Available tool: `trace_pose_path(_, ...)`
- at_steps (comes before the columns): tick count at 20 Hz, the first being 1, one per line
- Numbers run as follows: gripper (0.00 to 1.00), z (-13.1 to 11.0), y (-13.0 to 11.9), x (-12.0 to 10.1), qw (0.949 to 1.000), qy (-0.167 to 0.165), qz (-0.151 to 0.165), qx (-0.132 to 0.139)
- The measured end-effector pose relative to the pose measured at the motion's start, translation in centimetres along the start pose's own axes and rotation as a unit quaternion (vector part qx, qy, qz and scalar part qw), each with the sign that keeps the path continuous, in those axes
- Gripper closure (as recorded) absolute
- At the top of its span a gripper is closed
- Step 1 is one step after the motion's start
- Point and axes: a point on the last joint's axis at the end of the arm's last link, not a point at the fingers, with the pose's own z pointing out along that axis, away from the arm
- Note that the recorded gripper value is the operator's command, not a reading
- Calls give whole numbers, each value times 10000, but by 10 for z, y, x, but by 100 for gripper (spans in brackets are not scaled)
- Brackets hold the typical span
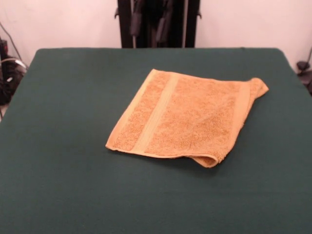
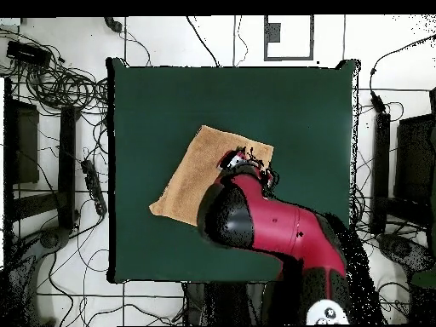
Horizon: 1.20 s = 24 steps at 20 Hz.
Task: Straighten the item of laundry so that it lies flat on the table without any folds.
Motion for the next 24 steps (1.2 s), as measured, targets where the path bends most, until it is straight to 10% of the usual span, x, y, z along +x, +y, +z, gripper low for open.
trace_pose_path(10, 0, 80, -17, -19, 9996, 0, -264, -112)
trace_pose_path(24, 0, 145, -13, 23, 9963, 401, -717, -244)
